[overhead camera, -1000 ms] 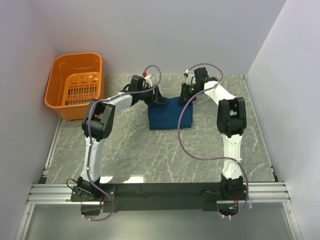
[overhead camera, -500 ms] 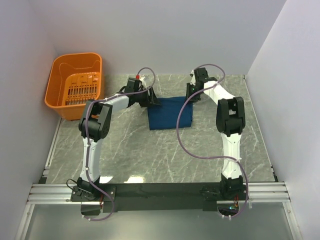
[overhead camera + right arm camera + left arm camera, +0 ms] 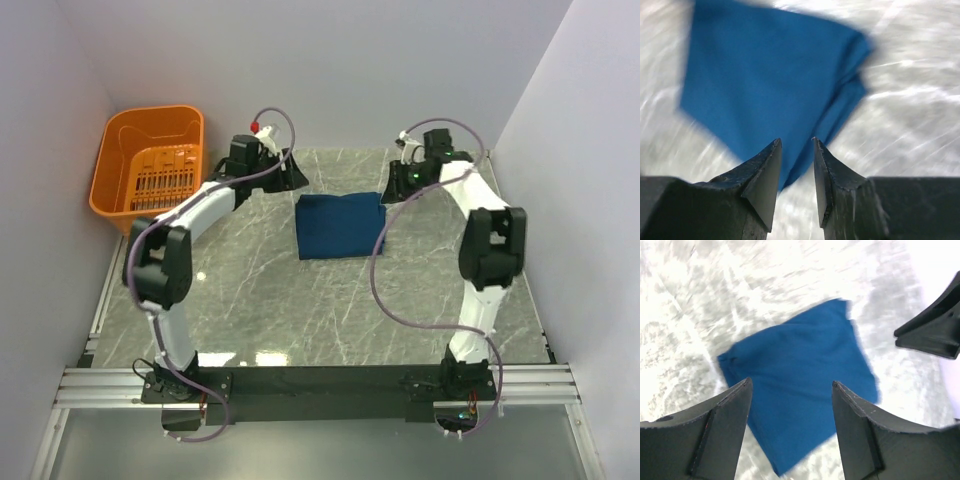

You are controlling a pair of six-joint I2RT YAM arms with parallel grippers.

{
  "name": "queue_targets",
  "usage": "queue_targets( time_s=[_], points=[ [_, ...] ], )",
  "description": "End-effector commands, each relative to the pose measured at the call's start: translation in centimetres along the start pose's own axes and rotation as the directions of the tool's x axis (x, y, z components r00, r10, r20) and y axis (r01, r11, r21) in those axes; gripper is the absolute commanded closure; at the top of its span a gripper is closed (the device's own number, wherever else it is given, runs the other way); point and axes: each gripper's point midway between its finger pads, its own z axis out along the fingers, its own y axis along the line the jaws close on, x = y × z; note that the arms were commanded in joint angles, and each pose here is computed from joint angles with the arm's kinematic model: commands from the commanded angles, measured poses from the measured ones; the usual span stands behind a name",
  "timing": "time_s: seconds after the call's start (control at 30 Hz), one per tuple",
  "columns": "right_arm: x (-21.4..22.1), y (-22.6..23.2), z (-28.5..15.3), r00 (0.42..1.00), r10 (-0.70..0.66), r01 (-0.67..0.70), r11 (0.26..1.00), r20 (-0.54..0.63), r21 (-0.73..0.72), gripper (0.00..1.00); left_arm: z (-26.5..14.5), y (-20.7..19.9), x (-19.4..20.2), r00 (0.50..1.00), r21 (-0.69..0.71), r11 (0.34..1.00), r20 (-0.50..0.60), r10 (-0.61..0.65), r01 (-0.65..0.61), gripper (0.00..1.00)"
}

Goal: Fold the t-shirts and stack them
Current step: Fold the tshirt

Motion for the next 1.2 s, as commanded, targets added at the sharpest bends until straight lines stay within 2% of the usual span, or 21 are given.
queue_targets(
  time_s=[0.0, 0.03, 0.1, 0.13, 0.2, 0.23, 0.27, 0.3, 0.4, 0.53, 0.7, 0.87, 0.9, 0.97, 1.07, 1.1, 1.17],
  points=[
    [3.0, 7.1, -2.7, 0.982, -0.186, 0.172, 0.939, -0.019, -0.297, 0.61, -3.1, -2.5, -0.2, 0.999, 0.072, 0.996, 0.023, 0.046, -0.047, 0.3],
    [4.1, 7.1, -2.2, 0.981, -0.183, 0.159, 0.943, -0.057, -0.293, 0.61, -3.4, -2.6, 0.5, 0.999, 0.082, 0.996, 0.006, 0.033, -0.033, 0.3],
    [5.3, 5.6, -1.1, 0.991, -0.096, 0.078, 0.979, -0.089, -0.189, 0.57, -4.4, -2.6, 2.3, 0.999, 0.085, 0.996, -0.035, 0.017, -0.014, 0.3],
    [5.3, 4.9, -0.9, 0.994, -0.07, 0.058, 0.988, -0.08, -0.141, 0.47, -4.8, -2.3, 2.8, 0.999, 0.074, 0.997, -0.042, 0.016, -0.012, 0.3],
    [4.8, 3.1, -0.3, 0.999, 0.022, -0.022, 1.0, -0.04, -0.005, 0.34, -6.5, -2.2, 3.7, 0.999, 0.052, 0.998, -0.035, 0.024, -0.022, 0.3],
    [4.7, 1.5, -0.3, 0.997, 0.079, -0.076, 0.992, -0.025, 0.096, 0.29, -7.1, -2.1, 3.8, 0.999, 0.041, 0.999, -0.026, 0.033, -0.032, 0.3],
    [4.6, 1.1, -0.1, 0.996, 0.086, -0.084, 0.99, -0.014, 0.115, 0.29, -8.2, -2.1, 4.2, 0.999, 0.028, 0.999, -0.013, 0.04, -0.039, 0.3],
    [4.8, 0.8, 0.2, 0.995, 0.101, -0.098, 0.987, -0.02, 0.124, 0.28, -8.8, -2.1, 4.4, 0.999, 0.021, 0.999, -0.01, 0.044, -0.044, 0.29],
    [5.3, 0.7, 1.6, 0.988, 0.144, -0.139, 0.985, -0.047, 0.102, 0.16, -10.7, -2.4, 5.2, 0.999, 0.014, 0.999, 0.008, 0.038, -0.038, 0.3],
    [5.8, 0.5, 3.4, 0.981, 0.171, -0.163, 0.983, -0.091, 0.084, 0.14, -13.1, -2.9, 5.7, 0.998, 0.01, 0.999, 0.043, 0.037, -0.037, 0.29],
    [7.0, 1.4, 5.8, 0.961, 0.211, -0.213, 0.977, -0.178, 0.005, 0.16, -14.3, -2.4, 7.1, 0.999, -0.017, 0.999, 0.033, 0.034, -0.033, 0.29],
    [6.8, 0.9, 5.2, 0.963, 0.217, -0.213, 0.976, -0.157, 0.038, 0.35, -15.4, -2.4, 7.2, 0.998, -0.036, 0.999, 0.045, 0.035, -0.034, 0.29],
    [6.6, 0.2, 4.8, 0.962, 0.232, -0.228, 0.973, -0.145, 0.047, 0.46, -15.6, -2.5, 7.1, 0.998, -0.039, 0.999, 0.051, 0.037, -0.035, 0.28],
    [6.5, -0.2, 4.3, 0.963, 0.234, -0.229, 0.972, -0.137, 0.047, 0.6, -16.0, -2.5, 7.0, 0.997, -0.039, 0.999, 0.061, 0.04, -0.037, 0.28],
    [6.5, -1.1, 3.7, 0.958, 0.252, -0.249, 0.968, -0.133, 0.037, 0.95, -16.1, -2.7, 7.1, 0.997, -0.035, 0.999, 0.06, 0.041, -0.039, 0.28],
    [6.3, -1.5, 3.2, 0.959, 0.255, -0.253, 0.967, -0.124, 0.037, 1.0, -16.1, -2.7, 7.1, 0.997, -0.036, 0.999, 0.058, 0.041, -0.039, 0.28],
    [5.7, -1.5, 2.4, 0.964, 0.243, -0.243, 0.97, -0.106, 0.019, 1.0, -16.2, -2.7, 7.1, 0.997, -0.036, 0.999, 0.058, 0.042, -0.04, 0.28]
  ],
)
